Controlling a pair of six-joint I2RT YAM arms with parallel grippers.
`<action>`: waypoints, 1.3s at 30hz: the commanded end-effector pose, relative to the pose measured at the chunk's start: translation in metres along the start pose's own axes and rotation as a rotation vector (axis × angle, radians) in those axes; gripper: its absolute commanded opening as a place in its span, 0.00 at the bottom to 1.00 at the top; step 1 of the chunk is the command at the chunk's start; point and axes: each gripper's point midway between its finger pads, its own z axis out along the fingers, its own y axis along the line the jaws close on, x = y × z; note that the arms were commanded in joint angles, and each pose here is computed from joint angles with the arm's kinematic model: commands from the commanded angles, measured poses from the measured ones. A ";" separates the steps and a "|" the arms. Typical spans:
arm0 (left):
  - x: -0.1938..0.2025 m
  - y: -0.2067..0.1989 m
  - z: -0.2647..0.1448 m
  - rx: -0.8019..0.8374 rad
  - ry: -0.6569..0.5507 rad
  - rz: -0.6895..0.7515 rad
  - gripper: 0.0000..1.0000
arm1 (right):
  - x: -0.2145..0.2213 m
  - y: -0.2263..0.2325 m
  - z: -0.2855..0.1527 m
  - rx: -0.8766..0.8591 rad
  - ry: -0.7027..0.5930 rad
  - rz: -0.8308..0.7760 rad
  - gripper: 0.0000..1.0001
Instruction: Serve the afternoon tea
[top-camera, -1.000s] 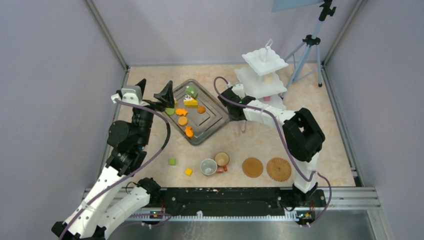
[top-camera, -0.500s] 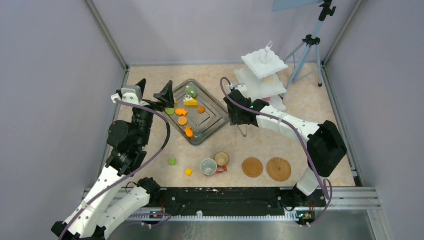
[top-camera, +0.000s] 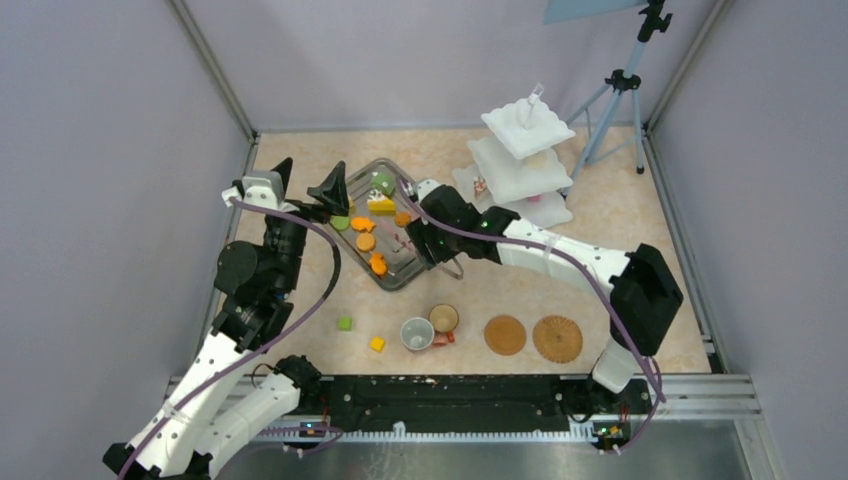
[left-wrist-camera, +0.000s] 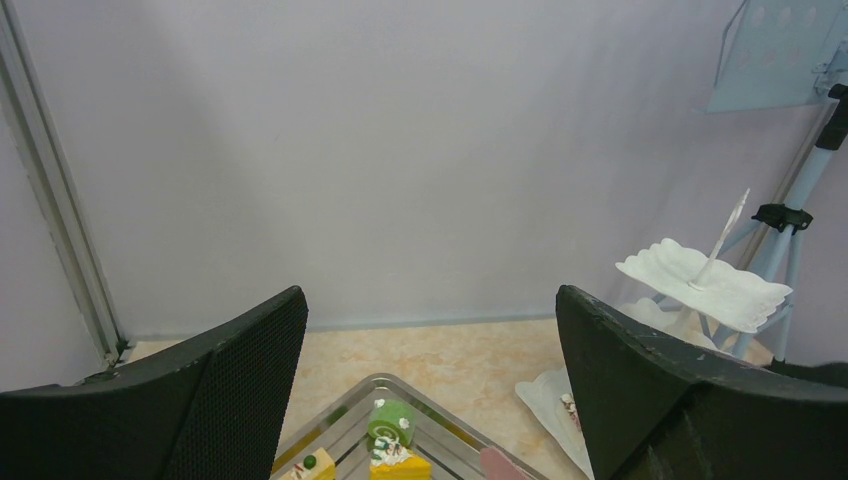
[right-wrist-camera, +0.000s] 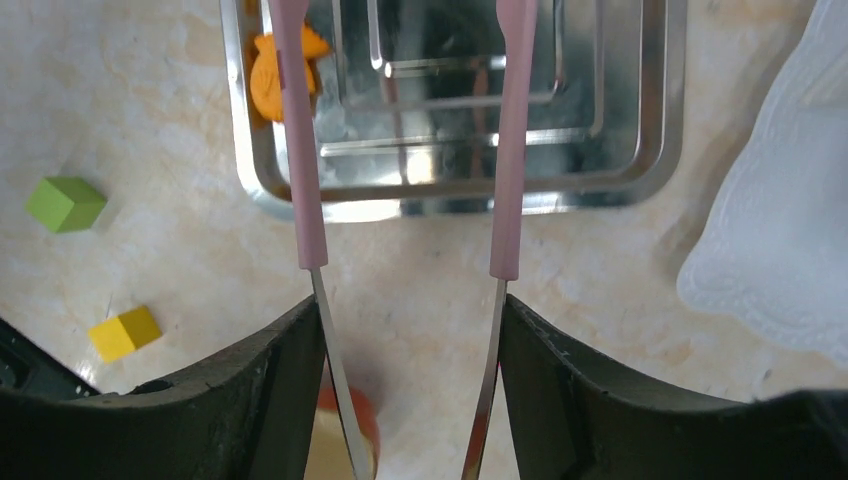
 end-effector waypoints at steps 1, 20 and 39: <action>-0.010 -0.001 -0.001 0.002 -0.033 -0.020 0.99 | -0.054 -0.018 0.020 -0.034 -0.113 -0.120 0.59; -0.012 0.000 -0.001 -0.001 -0.037 -0.013 0.99 | -0.054 -0.044 0.114 -0.008 0.052 -0.322 0.56; -0.008 -0.001 0.001 0.002 -0.028 -0.010 0.99 | -0.070 -0.029 0.070 0.029 0.032 -0.334 0.17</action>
